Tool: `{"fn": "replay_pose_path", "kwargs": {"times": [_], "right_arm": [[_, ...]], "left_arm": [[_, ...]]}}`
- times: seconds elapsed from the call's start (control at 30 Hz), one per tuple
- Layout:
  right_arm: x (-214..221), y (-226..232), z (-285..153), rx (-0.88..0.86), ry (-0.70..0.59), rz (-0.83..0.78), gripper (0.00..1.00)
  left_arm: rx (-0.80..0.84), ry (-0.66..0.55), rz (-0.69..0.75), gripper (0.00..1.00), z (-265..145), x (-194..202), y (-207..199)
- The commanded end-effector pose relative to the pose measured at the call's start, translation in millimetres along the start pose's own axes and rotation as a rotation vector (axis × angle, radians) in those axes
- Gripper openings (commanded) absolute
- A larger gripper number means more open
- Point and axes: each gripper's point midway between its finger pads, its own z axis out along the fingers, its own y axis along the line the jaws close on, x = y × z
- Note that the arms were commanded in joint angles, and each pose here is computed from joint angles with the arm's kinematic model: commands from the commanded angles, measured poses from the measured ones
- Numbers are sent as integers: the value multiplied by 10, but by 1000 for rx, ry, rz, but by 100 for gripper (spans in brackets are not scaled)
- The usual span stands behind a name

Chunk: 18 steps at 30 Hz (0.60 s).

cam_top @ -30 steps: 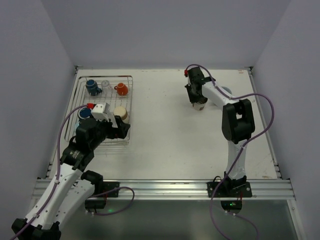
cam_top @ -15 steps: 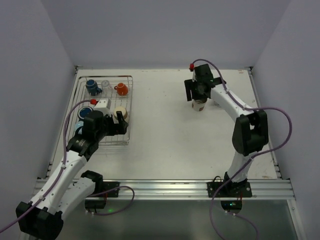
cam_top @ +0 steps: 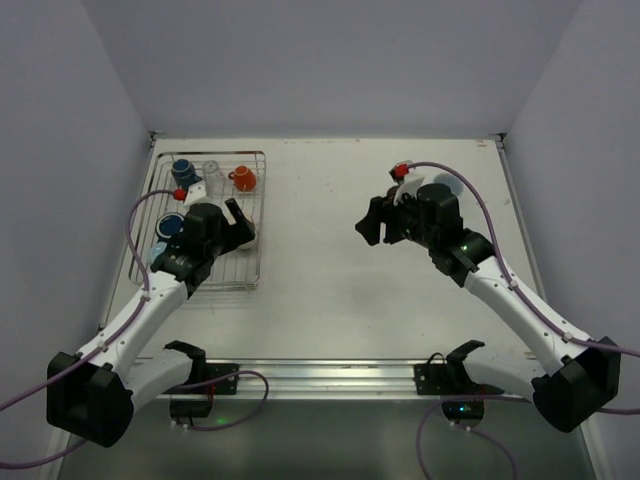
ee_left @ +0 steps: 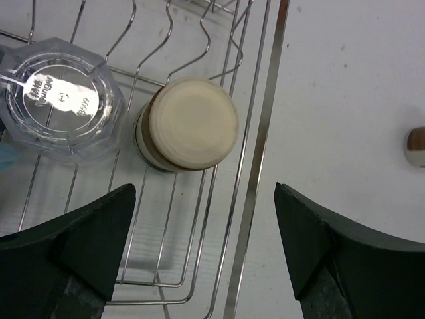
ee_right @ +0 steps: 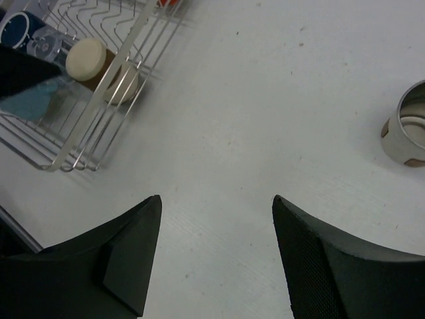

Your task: Unload the cups from the dish rack

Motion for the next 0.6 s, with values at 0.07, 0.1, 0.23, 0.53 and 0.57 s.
{"fn": "replay_pose_path", "kwargs": {"times": [0.07, 0.1, 0.23, 0.53, 0.57], "right_arm": [[142, 148, -88, -90, -21, 23, 70], [140, 165, -121, -99, -32, 22, 70], [194, 200, -146, -123, -30, 26, 70], [312, 340, -99, -196, 5, 25, 70], [322, 360, -98, -203, 6, 24, 70]], "left_arm": [[-69, -228, -241, 89, 68, -449, 7], [-83, -230, -258, 89, 108, -432, 21], [-139, -216, -277, 89, 246, -348, 77], [-254, -263, -277, 94, 350, -350, 136], [-261, -258, -273, 95, 369, -332, 143]]}}
